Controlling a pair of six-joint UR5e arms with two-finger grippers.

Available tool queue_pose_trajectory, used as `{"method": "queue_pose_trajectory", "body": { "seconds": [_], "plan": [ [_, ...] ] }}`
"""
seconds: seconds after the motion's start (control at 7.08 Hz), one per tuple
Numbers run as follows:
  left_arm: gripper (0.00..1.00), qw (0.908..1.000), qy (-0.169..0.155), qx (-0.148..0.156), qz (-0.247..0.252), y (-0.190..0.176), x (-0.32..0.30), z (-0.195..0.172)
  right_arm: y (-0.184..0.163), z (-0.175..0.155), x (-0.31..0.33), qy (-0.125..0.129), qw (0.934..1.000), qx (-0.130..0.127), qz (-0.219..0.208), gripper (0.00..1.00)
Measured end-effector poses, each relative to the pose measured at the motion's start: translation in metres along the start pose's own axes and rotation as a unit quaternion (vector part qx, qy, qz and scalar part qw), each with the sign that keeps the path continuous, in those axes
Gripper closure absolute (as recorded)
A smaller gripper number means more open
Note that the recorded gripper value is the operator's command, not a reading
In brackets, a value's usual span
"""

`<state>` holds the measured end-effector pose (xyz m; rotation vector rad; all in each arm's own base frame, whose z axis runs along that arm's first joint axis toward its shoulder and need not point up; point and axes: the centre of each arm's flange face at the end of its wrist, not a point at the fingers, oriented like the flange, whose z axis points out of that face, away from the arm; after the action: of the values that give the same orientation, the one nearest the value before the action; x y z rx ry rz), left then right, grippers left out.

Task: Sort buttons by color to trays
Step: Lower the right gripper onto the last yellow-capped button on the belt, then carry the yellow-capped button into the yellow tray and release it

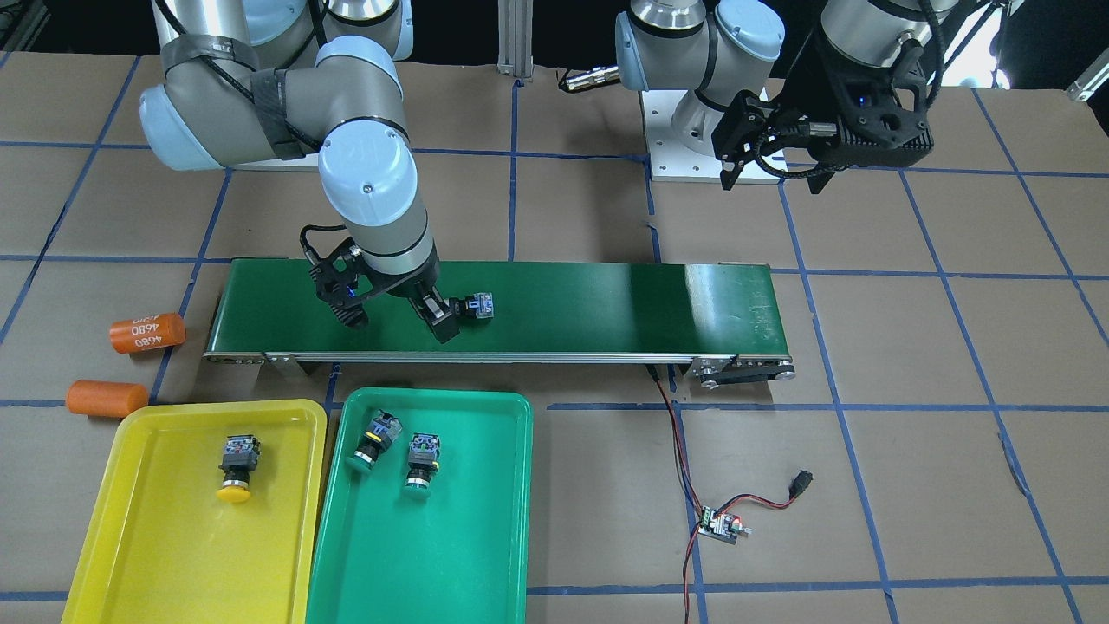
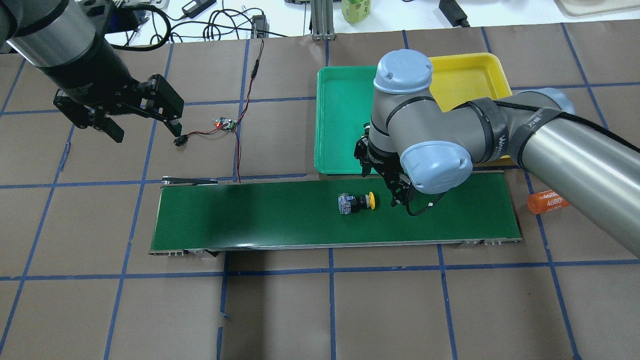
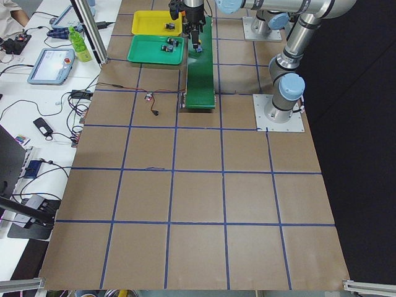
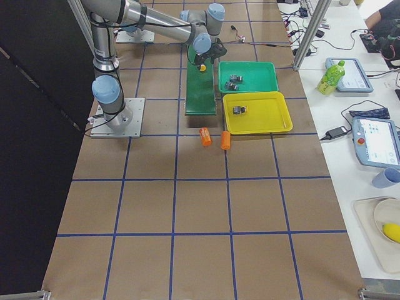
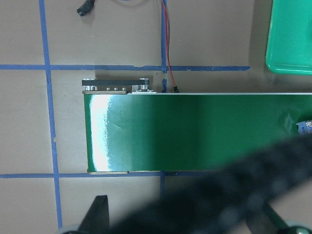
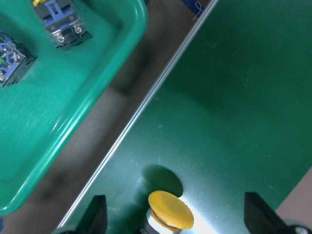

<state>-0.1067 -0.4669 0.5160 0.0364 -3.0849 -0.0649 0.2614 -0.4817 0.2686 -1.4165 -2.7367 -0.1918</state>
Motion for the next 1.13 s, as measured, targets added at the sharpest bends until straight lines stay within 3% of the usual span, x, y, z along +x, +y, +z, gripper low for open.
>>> {"method": "queue_pose_trajectory", "body": {
  "seconds": [0.42,0.56,0.71,0.85,1.13],
  "plan": [
    [0.00,1.0000,0.000,0.000,-0.001,0.000,-0.001,0.000,0.009,0.013,-0.005,0.010,0.9999,-0.002,0.004,0.00],
    [0.00,1.0000,0.000,0.000,-0.001,0.000,-0.001,0.000,0.014,0.016,-0.006,0.013,0.9999,-0.001,0.010,0.13],
    [0.00,1.0000,0.000,0.001,-0.002,0.000,-0.001,0.000,0.019,0.018,-0.007,0.016,0.9997,0.001,0.016,0.77],
    [0.00,1.0000,-0.001,0.003,-0.002,0.000,-0.001,-0.001,0.021,0.019,-0.007,0.018,0.9997,0.003,0.017,1.00],
    [0.00,1.0000,-0.001,0.004,-0.003,-0.001,-0.002,-0.002,0.020,0.018,-0.009,0.018,0.9997,0.006,0.013,1.00]
  ]
}}
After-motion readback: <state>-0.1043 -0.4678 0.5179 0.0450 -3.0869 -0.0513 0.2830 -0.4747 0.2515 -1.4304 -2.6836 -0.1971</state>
